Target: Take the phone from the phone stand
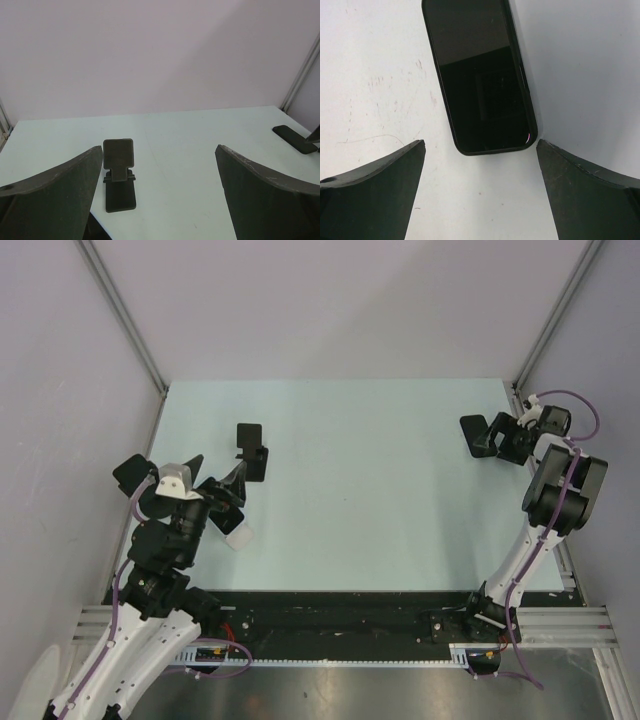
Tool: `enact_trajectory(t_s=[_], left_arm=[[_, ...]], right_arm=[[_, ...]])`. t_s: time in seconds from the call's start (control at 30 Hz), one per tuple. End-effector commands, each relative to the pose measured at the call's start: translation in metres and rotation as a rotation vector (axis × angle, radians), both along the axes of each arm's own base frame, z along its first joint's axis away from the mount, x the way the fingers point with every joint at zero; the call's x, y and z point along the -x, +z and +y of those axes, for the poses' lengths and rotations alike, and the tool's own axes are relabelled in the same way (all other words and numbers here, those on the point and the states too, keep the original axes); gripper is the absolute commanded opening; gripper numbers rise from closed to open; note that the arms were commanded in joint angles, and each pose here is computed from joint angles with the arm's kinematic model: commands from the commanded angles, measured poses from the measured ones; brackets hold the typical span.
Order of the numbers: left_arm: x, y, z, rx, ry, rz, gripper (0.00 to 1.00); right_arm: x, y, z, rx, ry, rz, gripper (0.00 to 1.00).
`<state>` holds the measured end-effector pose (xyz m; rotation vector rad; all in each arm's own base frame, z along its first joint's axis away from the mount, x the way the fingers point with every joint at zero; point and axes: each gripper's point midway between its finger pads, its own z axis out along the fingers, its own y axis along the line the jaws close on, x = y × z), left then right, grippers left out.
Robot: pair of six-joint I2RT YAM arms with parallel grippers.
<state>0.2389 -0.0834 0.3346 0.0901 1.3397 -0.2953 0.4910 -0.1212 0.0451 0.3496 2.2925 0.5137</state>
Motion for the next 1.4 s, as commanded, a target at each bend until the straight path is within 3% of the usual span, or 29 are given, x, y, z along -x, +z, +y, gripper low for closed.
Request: enact_trajectory(t_s=[0.0, 0.27, 0.47, 0.6, 0.77, 0.9, 1.2, 1.37], left_arm=[[0.003, 0.009, -0.001, 0.001, -0.012, -0.040, 1.00], [0.001, 0.007, -0.003, 0.000, -0.021, -0.030, 1.00], [-0.006, -0.001, -0.007, -0.009, -0.023, 0.002, 1.00], [-0.013, -0.009, -0.006, 0.000, 0.005, 0.041, 1.00], [-0.020, -0.016, 0.015, 0.080, 0.138, 0.117, 1.00], [-0.021, -0.042, 0.028, 0.045, 0.219, 0.213, 1.00], [-0.008, -0.086, 0.045, 0.074, 0.304, 0.356, 1.00], [-0.011, -0.106, 0.060, 0.044, 0.429, 0.441, 1.00]], right_arm=[[0.007, 0.025, -0.006, 0.047, -0.079, 0.000, 1.00], [0.011, 0.112, 0.013, 0.083, -0.141, -0.181, 1.00], [0.023, 0.192, 0.093, 0.060, -0.012, -0.435, 1.00], [0.046, 0.209, 0.161, 0.052, 0.125, -0.504, 1.00], [0.087, 0.202, 0.248, 0.091, 0.339, -0.535, 1.00], [0.118, 0.184, 0.284, 0.068, 0.452, -0.515, 1.00], [0.167, 0.154, 0.308, 0.012, 0.552, -0.492, 1.00], [0.178, 0.151, 0.304, 0.014, 0.551, -0.507, 1.00]])
